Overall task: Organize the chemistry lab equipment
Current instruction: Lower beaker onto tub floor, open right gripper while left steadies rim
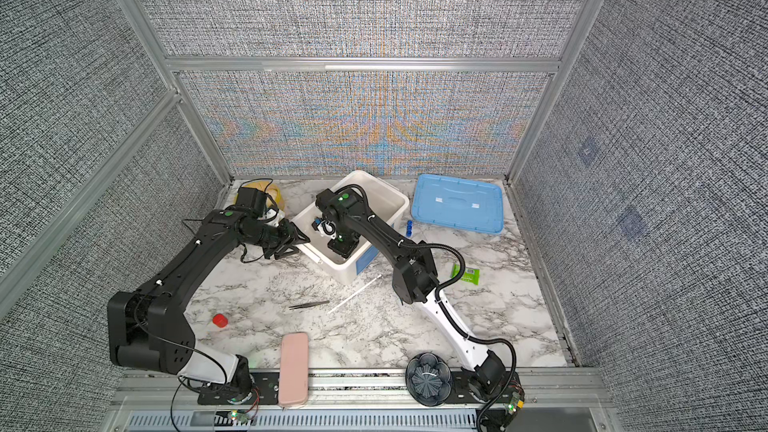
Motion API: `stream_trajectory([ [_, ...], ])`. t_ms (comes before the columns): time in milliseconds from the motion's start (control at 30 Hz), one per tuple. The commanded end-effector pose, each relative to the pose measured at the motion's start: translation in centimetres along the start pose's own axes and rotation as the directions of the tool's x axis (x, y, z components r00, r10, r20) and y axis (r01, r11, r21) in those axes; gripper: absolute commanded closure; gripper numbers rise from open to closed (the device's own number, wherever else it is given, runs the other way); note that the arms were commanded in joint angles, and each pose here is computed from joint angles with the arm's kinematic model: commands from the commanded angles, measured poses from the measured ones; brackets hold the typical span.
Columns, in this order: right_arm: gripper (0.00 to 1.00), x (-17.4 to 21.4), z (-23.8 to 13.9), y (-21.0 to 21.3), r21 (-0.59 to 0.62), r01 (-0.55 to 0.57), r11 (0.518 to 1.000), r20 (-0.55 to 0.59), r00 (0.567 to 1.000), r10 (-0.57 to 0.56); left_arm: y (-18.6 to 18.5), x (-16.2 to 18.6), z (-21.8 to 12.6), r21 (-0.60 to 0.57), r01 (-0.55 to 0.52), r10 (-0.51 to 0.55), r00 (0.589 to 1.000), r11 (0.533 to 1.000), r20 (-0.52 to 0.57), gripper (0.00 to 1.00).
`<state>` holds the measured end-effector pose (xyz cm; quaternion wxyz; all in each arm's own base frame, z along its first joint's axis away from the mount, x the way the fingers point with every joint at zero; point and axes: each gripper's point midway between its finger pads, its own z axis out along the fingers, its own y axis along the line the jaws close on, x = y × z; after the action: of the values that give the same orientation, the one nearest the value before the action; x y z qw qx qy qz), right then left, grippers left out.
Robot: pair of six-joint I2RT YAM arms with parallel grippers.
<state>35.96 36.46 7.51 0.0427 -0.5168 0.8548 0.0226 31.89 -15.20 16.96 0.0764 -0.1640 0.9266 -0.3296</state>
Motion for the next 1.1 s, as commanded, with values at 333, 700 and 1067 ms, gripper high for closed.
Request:
stream_trajectory([
  [333,0.91,-0.3,-0.8,-0.4,0.039,-0.003,0.999,0.017,1.000,0.002,-0.5,0.9,-2.4,0.005,-0.051,0.050,0.997,0.999,0.066,0.38],
  [700,0.62,-1.1,-7.6,-0.5,0.082,-0.051,0.995,0.157,0.987,0.037,-0.6,1.4,-5.8,-0.047,-0.101,0.108,0.981,0.994,0.161,0.29],
  [1067,0.56,-0.9,-20.1,0.4,0.109,-0.138,0.984,0.458,0.886,0.073,0.2,2.5,-10.0,-0.124,-0.169,0.199,0.933,0.978,0.301,0.24],
])
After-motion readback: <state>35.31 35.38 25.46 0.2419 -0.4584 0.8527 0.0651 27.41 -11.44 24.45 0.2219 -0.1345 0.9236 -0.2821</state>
